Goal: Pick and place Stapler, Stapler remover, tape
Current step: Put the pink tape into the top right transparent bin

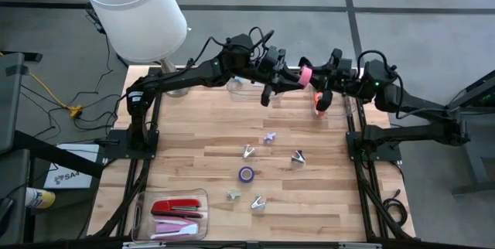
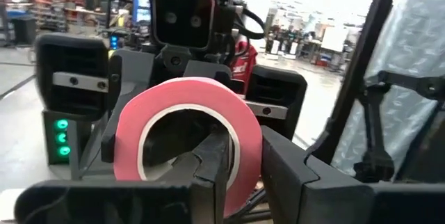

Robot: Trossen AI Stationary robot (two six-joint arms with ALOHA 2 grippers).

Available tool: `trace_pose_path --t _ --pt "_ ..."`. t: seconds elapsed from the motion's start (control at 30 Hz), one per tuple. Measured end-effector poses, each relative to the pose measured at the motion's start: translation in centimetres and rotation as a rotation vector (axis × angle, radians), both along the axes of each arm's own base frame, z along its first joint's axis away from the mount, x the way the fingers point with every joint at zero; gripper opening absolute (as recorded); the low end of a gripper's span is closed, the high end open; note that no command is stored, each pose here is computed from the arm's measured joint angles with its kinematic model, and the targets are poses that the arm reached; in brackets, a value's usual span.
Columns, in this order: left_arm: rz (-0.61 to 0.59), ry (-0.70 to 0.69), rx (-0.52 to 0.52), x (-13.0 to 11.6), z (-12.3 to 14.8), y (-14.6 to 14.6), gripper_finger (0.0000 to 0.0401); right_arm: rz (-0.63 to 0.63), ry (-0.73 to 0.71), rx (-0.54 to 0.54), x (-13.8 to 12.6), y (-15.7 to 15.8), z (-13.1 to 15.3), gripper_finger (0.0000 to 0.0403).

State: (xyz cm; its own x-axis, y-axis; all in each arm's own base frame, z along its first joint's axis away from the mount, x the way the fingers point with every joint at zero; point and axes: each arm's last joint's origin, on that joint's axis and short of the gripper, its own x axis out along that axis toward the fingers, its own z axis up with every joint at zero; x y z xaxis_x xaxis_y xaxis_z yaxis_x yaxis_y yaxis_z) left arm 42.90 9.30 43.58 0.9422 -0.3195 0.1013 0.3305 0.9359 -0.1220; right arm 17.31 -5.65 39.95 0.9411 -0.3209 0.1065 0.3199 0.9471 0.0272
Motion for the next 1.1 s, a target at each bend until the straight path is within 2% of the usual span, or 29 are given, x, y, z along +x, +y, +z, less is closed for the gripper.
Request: trace_pose_path --t 0.13,0.27,0.37,0.6,0.7,0.9,1.1 --pt "0.058 0.003 0.023 0.1 -0.1 0.1 0.0073 -0.036 0.008 0.009 -0.1 -0.1 -0.1 0.0033" --pt "0.065 0.007 0.042 0.1 -0.2 0.2 0.0084 -0.042 0.02 0.012 -0.1 -0.1 -0.2 0.0033" --pt "0.068 0.007 0.042 0.1 -0.2 0.1 0.0118 -0.056 0.031 0.018 -0.3 -0.1 -0.3 0.0033" --pt "0.068 0.013 0.041 0.1 -0.3 0.2 0.0226 -0.107 0.068 0.034 -0.9 0.0 -0.5 0.0033" --pt "0.075 0.02 0.038 0.1 -0.4 0.2 0.0253 -0.136 0.096 0.051 -1.2 0.0 -0.8 0.0033" --pt "0.155 0.059 0.074 -0.5 -0.1 0.5 0.0264 -0.234 0.183 0.102 -1.7 -0.2 -1.7 0.0033" --pt "0.248 0.12 0.089 -2.1 0.7 0.6 0.0264 -0.396 0.261 0.19 -2.1 -0.5 -2.9 0.0033"
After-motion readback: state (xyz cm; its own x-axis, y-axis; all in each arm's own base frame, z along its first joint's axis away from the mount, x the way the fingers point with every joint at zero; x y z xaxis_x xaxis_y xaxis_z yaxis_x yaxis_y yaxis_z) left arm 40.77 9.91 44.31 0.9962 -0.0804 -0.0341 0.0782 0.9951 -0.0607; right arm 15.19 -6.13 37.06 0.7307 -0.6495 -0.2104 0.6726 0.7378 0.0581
